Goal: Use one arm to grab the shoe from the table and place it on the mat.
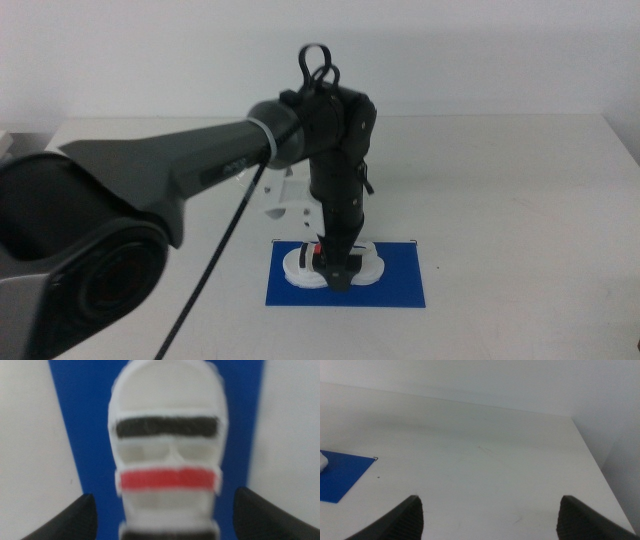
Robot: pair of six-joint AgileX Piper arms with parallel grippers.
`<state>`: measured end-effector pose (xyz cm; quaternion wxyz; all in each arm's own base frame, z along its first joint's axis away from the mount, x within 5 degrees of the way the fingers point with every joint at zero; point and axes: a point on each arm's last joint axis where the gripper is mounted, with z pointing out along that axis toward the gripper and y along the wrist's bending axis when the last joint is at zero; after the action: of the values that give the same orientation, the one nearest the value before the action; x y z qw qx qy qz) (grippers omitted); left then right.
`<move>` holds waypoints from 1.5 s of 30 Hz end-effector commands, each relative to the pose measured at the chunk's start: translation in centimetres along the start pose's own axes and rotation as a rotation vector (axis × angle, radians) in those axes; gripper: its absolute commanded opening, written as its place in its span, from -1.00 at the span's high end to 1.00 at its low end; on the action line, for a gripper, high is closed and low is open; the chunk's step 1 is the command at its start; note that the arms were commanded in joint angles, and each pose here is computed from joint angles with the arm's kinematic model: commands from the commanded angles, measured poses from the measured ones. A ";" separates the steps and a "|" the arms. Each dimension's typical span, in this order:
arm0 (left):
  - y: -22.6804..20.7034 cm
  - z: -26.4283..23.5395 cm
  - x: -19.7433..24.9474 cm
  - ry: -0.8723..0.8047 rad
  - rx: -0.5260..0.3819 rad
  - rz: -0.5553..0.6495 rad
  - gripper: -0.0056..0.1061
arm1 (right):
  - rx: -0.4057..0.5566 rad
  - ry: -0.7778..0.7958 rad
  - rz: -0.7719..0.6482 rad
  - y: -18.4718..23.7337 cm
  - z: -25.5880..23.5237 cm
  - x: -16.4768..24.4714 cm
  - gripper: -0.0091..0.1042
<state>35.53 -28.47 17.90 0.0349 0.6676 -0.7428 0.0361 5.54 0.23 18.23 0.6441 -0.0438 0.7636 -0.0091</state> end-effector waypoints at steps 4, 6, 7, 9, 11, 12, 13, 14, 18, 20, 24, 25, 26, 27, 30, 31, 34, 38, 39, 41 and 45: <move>1.8 -7.5 -0.1 0.052 0.063 0.001 -0.78 | 0.007 -0.064 -0.021 0.0 0.0 -0.5 -0.53; 2.2 -8.9 -0.2 0.071 0.092 0.003 -0.78 | 0.007 -0.064 -0.021 0.0 0.0 -0.5 -0.53; 2.4 -9.8 -0.3 0.078 0.113 0.006 -0.78 | 0.007 -0.064 -0.021 0.0 0.0 -0.5 -0.53; 2.8 -11.5 -0.6 0.076 0.159 0.016 -0.78 | 0.007 -0.064 -0.021 0.0 0.0 -0.5 -0.53; 3.4 -13.6 -1.1 0.079 0.215 0.026 -0.78 | 0.007 -0.064 -0.021 0.0 0.0 -0.5 -0.53; 3.7 -14.7 -1.4 0.072 0.249 0.033 -0.78 | 0.007 -0.064 -0.021 0.0 0.0 -0.5 -0.53; 4.0 -15.7 -1.8 0.062 0.284 0.039 -0.78 | 0.007 -0.064 -0.021 0.0 0.0 -0.5 -0.53; 4.2 -16.6 -2.2 0.045 0.318 0.044 -0.78 | 0.007 -0.064 -0.021 0.0 0.0 -0.5 -0.53; 5.3 -20.4 -4.0 -0.057 0.471 0.132 -0.78 | 0.007 -0.064 -0.021 0.0 0.0 -0.5 -0.53; 6.0 -22.5 -5.1 -0.128 0.549 0.199 -0.78 | 0.007 -0.064 -0.021 0.0 0.0 -0.5 -0.53; 7.4 -26.5 -7.7 -0.370 0.686 0.405 -0.78 | 0.007 -0.064 -0.021 0.0 0.0 -0.5 -0.53; 7.7 -27.2 -8.1 -0.425 0.693 0.492 -0.78 | 0.007 -0.064 -0.021 0.0 0.0 -0.5 -0.53; 8.3 -28.1 -8.5 -0.479 0.699 0.582 -0.78 | 0.007 -0.064 -0.021 0.0 0.0 -0.5 -0.53; 8.8 -28.8 -8.9 -0.530 0.698 0.672 -0.78 | 0.007 -0.064 -0.021 0.0 0.0 -0.5 -0.53; 9.8 -30.4 -10.0 -0.658 0.685 0.856 -0.78 | 0.007 -0.064 -0.021 0.0 0.0 -0.5 -0.53; 10.2 -30.9 -10.4 -0.673 0.683 0.891 -0.78 | 0.007 -0.064 -0.021 0.0 0.0 -0.5 -0.53; 11.6 -31.8 -12.3 -0.671 0.650 1.034 -0.78 | 0.007 -0.064 -0.021 0.0 0.0 -0.5 -0.53; 13.0 -31.4 -15.3 -0.664 0.660 1.133 -0.78 | 0.007 -0.064 -0.021 0.0 0.0 -0.5 -0.53; 13.4 -30.9 -16.1 -0.665 0.682 1.136 -0.78 | 0.007 -0.064 -0.021 0.0 0.0 -0.5 -0.53; 14.4 -29.6 -17.6 -0.677 0.736 1.134 -0.78 | 0.007 -0.064 -0.021 0.0 0.0 -0.5 -0.53; 16.5 -26.1 -19.9 -0.767 0.915 1.133 -0.78 | 0.007 -0.064 -0.021 0.0 0.0 -0.5 -0.53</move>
<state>22.32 -4.95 41.11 -0.4414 0.1245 -0.8850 0.0805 5.54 0.23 18.23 0.6441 -0.0438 0.7636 -0.0091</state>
